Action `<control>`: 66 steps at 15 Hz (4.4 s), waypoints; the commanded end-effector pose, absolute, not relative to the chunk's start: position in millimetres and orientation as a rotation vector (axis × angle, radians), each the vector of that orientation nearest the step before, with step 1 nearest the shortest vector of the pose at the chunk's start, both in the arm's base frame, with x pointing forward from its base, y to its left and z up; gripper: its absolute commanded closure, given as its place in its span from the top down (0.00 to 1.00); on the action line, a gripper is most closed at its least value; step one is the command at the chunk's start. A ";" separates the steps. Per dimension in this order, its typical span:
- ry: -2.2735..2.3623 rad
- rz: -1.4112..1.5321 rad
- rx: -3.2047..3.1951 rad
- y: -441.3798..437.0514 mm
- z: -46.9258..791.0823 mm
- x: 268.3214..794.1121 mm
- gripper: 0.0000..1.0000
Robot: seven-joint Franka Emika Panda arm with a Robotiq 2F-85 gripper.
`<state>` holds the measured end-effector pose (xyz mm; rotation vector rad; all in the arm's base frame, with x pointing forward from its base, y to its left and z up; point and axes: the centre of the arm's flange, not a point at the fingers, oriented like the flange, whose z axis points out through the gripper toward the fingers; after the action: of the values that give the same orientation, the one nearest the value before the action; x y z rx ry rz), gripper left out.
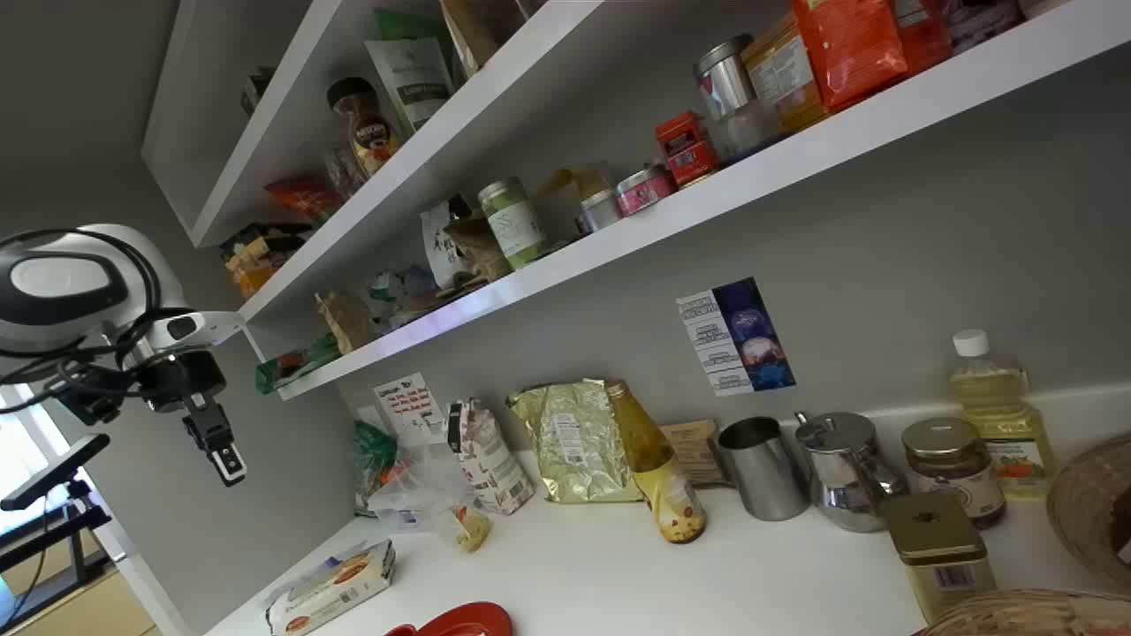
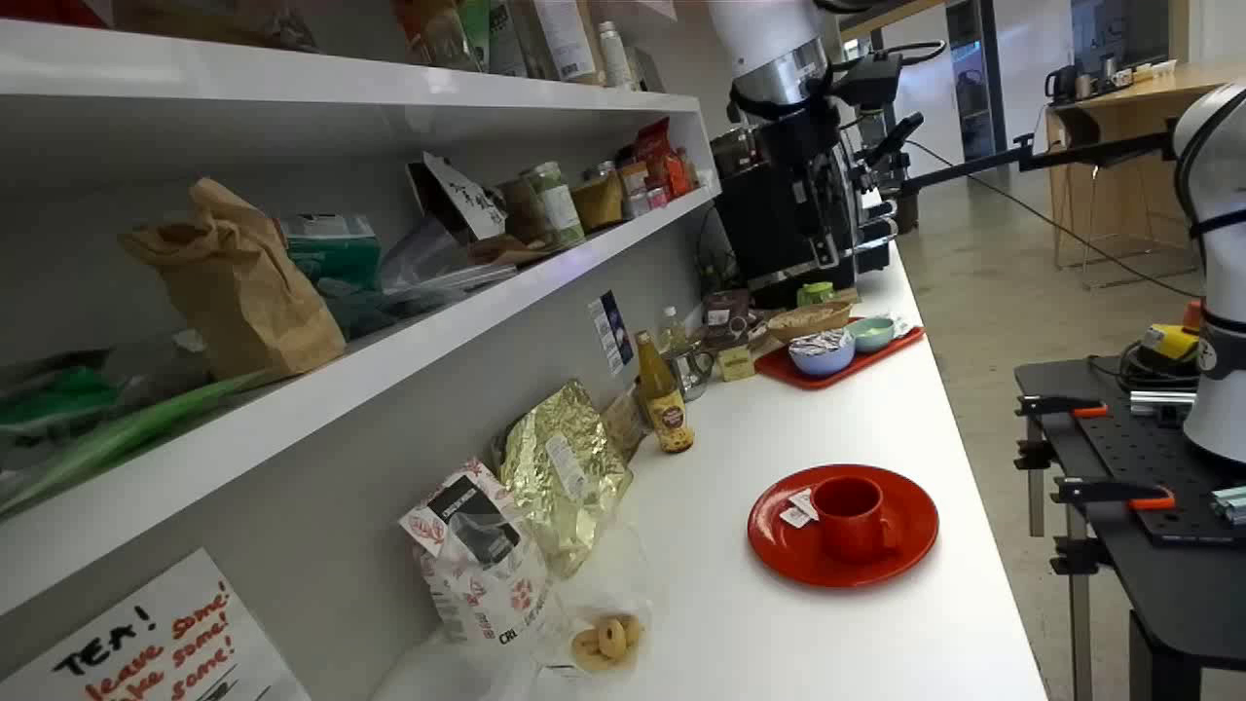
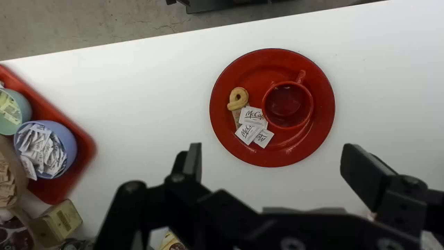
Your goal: Take the red cup off of the plate
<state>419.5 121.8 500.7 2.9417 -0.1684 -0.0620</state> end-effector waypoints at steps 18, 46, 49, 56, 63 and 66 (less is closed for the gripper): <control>-0.578 -0.029 3.124 65.6 411.5 494.3 1.00; -0.675 -0.427 2.942 106.7 206.6 477.6 1.00; -0.690 -0.436 2.918 98.9 199.4 478.2 1.00; -0.759 -0.413 2.890 93.8 185.5 482.9 1.00; -0.738 -0.427 2.882 107.5 170.3 477.4 1.00; -0.703 -0.422 2.886 111.4 166.5 473.3 0.67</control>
<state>470.7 105.8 172.8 2.8949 -0.7145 -0.4615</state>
